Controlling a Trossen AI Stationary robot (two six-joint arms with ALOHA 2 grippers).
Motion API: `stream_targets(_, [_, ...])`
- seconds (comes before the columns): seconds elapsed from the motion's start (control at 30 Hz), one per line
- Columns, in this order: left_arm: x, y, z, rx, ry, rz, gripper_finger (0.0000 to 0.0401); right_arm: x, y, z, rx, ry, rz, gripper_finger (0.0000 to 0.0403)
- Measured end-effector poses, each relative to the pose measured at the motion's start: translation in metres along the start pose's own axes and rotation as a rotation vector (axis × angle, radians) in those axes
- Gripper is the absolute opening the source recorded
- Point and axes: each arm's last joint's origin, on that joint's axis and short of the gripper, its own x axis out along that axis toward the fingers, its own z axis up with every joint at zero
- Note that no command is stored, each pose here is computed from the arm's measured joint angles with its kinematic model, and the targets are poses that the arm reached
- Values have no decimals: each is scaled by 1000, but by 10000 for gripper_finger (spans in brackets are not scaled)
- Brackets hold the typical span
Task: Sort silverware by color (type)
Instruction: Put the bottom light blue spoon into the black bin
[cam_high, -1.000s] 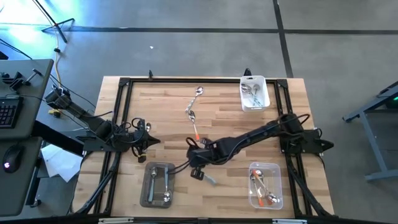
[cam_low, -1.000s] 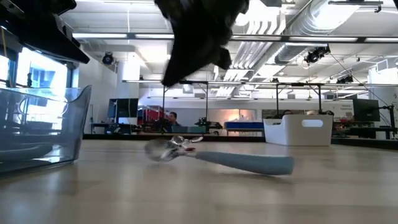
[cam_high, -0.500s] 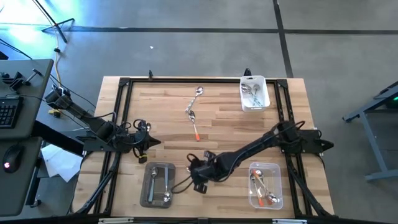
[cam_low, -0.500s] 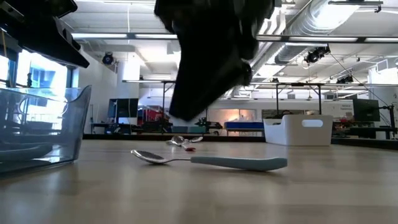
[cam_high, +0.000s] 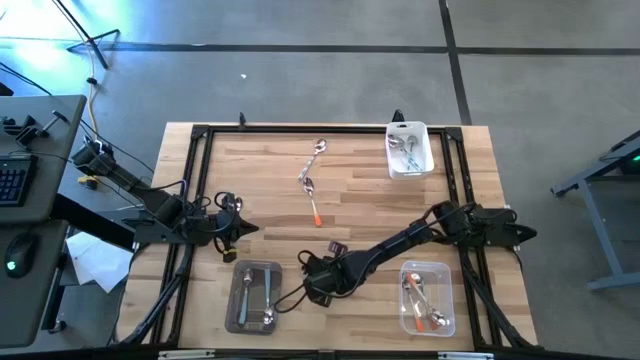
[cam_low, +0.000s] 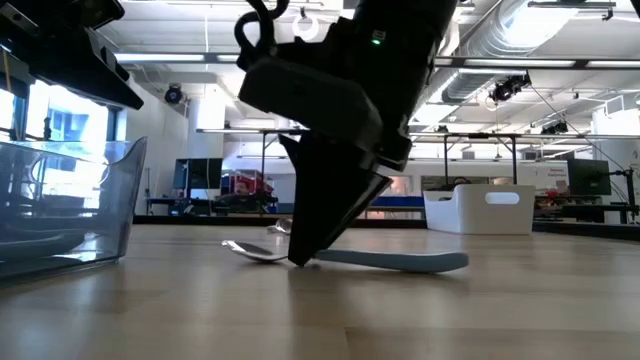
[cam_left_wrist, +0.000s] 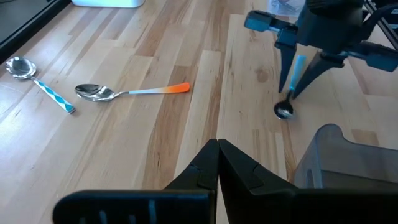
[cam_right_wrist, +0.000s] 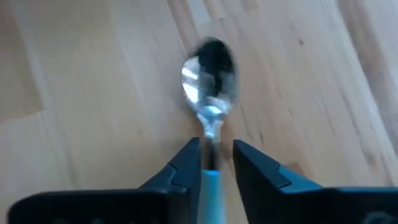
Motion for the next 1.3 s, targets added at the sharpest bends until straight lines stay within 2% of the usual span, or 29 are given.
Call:
stream_targets(0.3, [0,0,-1,7,6,0,1,16,-2,0,-23,96,90,15])
stream_targets(0.5, [-4,3,0,13,-6,-6,1,-2,4,14,-117,62,72,6])
stream_targets(0.57, [-7,5,0,14,-4,-5,0,-16,10,22,-163,23,63,4])
stream_targets(0.87, [-18,14,-1,1,-23,-11,0,-73,34,66,-316,-257,161,3])
stream_targets(0.97, [-21,16,-1,1,-23,-10,1,-82,42,80,-415,-390,235,3])
stream_targets(1.1, [-22,17,-2,6,-19,-5,1,-81,49,93,-620,-548,354,3])
stream_targets(1.2, [-22,17,-2,14,-18,-3,0,-74,51,99,-820,-642,385,3])
stream_targets(1.3, [-22,17,-3,15,-17,-3,0,-64,50,107,-924,-736,419,2])
